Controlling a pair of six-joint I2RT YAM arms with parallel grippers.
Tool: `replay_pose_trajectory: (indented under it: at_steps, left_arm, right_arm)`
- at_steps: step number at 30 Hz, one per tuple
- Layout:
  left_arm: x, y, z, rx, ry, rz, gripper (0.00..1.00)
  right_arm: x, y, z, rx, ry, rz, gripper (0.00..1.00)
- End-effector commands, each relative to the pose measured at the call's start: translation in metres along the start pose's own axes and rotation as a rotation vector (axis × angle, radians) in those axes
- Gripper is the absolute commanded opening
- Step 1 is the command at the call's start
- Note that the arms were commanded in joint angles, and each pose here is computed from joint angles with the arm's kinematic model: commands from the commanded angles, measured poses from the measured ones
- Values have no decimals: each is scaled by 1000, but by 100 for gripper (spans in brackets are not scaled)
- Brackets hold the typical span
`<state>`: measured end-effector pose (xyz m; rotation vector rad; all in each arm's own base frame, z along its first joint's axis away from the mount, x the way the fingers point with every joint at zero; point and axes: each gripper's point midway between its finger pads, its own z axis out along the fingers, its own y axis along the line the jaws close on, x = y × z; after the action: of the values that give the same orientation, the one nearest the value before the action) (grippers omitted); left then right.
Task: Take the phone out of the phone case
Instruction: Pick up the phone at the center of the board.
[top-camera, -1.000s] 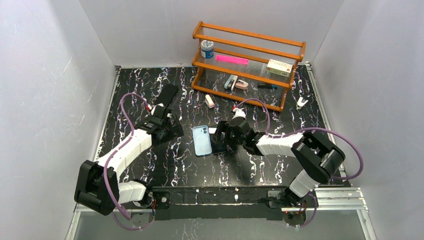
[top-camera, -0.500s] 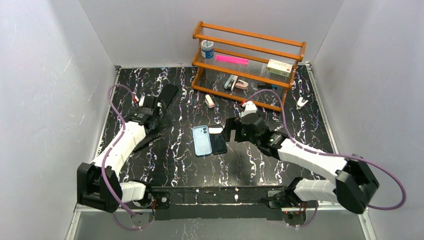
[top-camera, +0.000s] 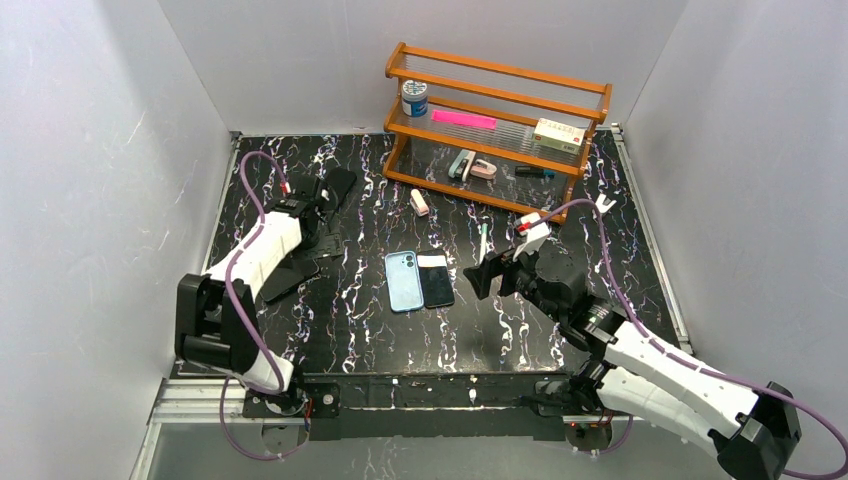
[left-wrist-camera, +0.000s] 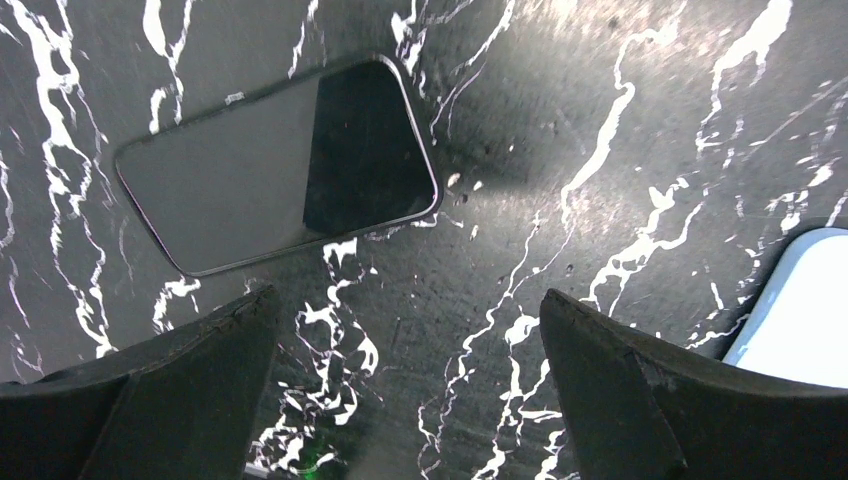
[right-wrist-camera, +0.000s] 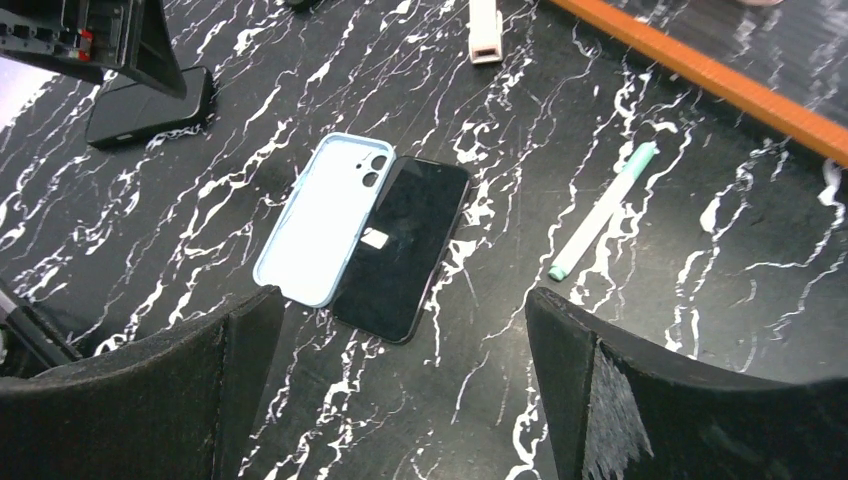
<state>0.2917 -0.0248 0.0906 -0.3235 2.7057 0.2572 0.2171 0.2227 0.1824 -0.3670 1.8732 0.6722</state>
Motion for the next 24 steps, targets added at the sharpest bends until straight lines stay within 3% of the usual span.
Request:
replay_pose_trajectory:
  at_steps: [1,13,18,24]
  left_arm:
    - [14,5,-2,-36,79,-92,98]
    - [21,49,1,-242,24,-611,93]
    - [30,47,7,-244,-5,-830,92]
    - [33,47,17,-292,12,-880,89]
  right_arm:
    - [-7,-11,-6,37,-42,-94,99]
    - [-5,-14,-10,43,-52,-97,99]
    - [-4,-14,-10,41,-51,-98,99]
    - [-3,-15,-9,47,-48,-102,99]
